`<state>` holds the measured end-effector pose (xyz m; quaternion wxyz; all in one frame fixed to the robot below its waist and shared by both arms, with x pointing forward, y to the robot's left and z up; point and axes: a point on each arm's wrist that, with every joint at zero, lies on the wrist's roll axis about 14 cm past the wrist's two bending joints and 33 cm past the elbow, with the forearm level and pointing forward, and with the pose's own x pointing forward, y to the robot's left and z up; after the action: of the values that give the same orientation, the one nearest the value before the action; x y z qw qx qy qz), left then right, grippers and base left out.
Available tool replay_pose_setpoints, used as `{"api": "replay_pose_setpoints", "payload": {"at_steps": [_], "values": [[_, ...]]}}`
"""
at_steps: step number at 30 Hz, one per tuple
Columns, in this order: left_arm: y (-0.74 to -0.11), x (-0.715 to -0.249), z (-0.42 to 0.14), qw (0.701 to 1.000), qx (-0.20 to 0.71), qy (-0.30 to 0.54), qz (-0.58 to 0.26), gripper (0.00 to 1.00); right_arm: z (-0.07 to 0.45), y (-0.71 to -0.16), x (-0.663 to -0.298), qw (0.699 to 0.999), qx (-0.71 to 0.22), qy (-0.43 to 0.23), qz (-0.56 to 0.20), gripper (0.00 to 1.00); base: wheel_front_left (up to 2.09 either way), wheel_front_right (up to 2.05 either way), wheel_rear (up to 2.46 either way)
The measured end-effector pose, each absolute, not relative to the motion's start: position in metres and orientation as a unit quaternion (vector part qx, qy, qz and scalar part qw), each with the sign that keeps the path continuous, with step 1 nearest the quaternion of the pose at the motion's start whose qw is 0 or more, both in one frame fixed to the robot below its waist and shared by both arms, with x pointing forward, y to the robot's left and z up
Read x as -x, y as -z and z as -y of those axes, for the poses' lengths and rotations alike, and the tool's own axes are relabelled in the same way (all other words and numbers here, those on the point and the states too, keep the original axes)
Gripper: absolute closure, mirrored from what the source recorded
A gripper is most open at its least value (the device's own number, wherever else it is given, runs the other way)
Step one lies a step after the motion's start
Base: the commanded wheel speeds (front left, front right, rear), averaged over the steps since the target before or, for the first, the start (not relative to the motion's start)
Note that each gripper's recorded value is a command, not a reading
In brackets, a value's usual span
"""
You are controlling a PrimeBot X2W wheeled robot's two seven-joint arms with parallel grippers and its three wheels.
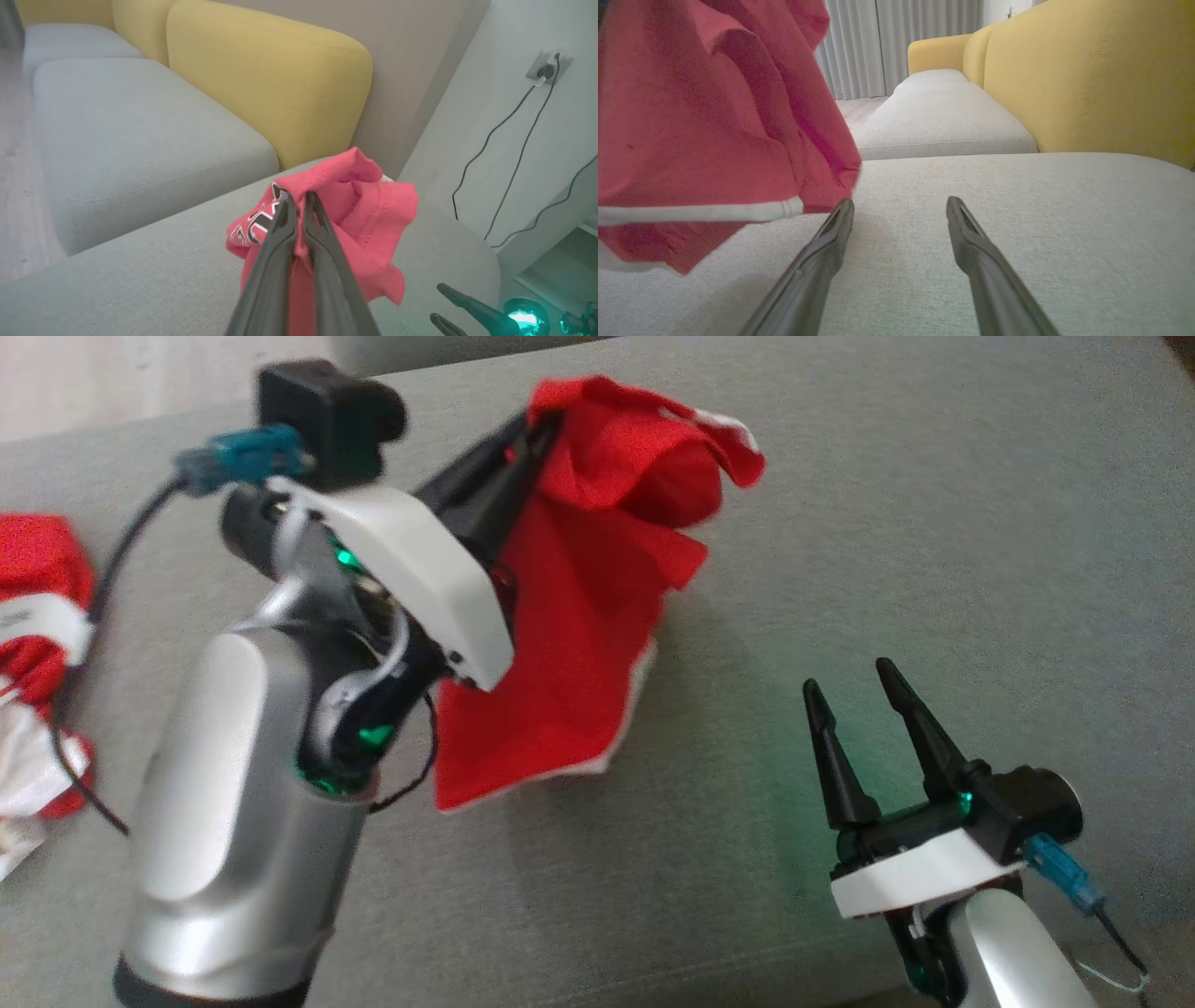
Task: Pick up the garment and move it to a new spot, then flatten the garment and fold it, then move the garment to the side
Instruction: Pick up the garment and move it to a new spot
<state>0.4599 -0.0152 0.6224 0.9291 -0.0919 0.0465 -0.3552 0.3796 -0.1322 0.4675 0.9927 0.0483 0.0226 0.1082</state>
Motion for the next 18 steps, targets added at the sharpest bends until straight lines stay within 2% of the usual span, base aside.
{"api": "replay_pose_setpoints", "payload": {"at_steps": [5,8,9,10,11,12,15,18], "values": [[-0.583,-0.457,0.061,0.910,0.100,0.390,-0.098,1.00,0.151,-0.472,-0.371,0.996,-0.048,-0.078,-0.018,0.00,0.00,0.00,0.00],[-0.528,-0.444,0.097,0.891,0.113,0.407,-0.164,1.00,0.160,-0.472,-0.364,0.997,-0.047,-0.060,-0.019,0.00,0.00,0.00,0.00],[-0.517,-0.442,0.102,0.888,0.120,0.409,-0.174,0.95,0.163,-0.472,-0.363,0.997,-0.046,-0.056,-0.020,0.00,0.00,0.00,0.00],[-0.509,-0.440,0.107,0.883,0.144,0.407,-0.182,0.59,0.165,-0.472,-0.361,0.997,-0.049,-0.052,-0.020,0.00,0.00,0.00,0.00],[-0.504,-0.435,0.114,0.876,0.166,0.413,-0.184,0.38,0.167,-0.471,-0.360,0.997,-0.050,-0.047,-0.021,0.00,0.00,0.00,0.00],[-0.503,-0.431,0.122,0.871,0.183,0.420,-0.178,0.00,0.169,-0.471,-0.359,0.998,-0.050,-0.044,-0.022,0.00,0.00,0.00,0.00],[-0.505,-0.423,0.142,0.846,0.252,0.432,-0.182,0.00,0.172,-0.470,-0.357,0.998,-0.050,-0.038,-0.025,0.00,0.00,0.00,0.00],[-0.505,-0.421,0.152,0.842,0.258,0.440,-0.174,0.00,0.171,-0.469,-0.357,0.997,-0.055,-0.036,-0.026,0.00,0.00,0.00,0.00]]}}
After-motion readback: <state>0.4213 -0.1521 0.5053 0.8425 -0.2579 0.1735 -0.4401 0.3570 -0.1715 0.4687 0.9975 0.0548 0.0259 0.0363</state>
